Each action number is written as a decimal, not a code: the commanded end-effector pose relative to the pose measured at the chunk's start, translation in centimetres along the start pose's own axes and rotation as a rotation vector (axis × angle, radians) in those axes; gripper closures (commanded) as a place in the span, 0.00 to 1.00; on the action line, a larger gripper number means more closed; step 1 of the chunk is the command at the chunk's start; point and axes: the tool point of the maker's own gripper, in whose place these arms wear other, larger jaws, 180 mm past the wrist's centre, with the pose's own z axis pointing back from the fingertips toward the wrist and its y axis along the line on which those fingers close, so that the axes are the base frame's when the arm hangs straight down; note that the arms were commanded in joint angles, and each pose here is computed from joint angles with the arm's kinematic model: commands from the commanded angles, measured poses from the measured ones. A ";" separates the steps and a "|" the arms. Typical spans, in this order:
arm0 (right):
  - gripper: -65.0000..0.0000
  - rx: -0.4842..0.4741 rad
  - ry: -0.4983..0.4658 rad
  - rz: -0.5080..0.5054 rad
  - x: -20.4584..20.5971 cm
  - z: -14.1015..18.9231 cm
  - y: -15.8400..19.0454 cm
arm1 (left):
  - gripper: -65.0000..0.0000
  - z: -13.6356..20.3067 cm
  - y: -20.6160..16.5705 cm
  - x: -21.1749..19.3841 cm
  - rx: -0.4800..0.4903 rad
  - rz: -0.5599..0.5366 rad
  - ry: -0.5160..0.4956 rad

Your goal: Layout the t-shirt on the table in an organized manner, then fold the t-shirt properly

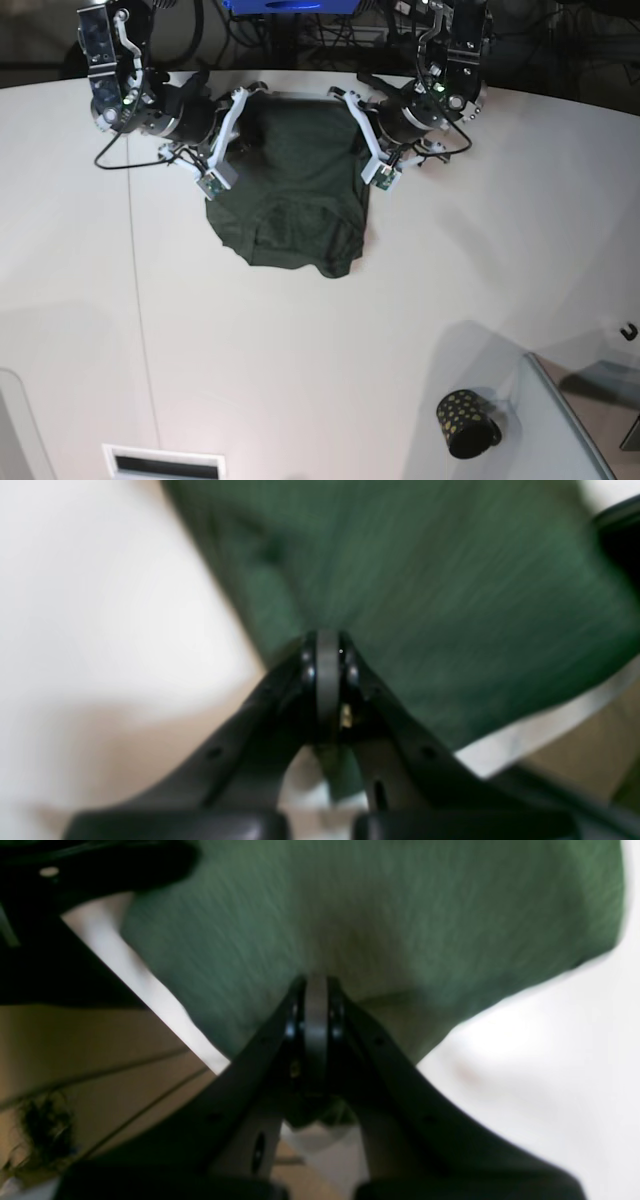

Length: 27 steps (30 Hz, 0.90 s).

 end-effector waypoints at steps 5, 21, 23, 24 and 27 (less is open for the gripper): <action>1.00 0.000 -0.093 0.030 2.9 1.0 0.1 | 1.00 0.7 0.4 1.7 0.007 -0.011 -0.059; 1.00 -0.263 -0.075 0.099 -0.4 12.0 -5.2 | 1.00 12.7 11.0 -3.9 0.323 -0.114 0.029; 1.00 -0.263 0.015 0.129 -3.2 13.3 -5.5 | 1.00 13.8 10.8 -6.5 0.306 -0.150 0.086; 1.00 -0.260 0.058 0.135 -4.7 13.9 -5.4 | 1.00 14.5 10.5 -7.9 0.295 -0.157 0.112; 1.00 -0.261 0.184 0.127 -9.1 16.2 -5.4 | 1.00 16.8 9.6 -11.8 0.275 -0.150 0.188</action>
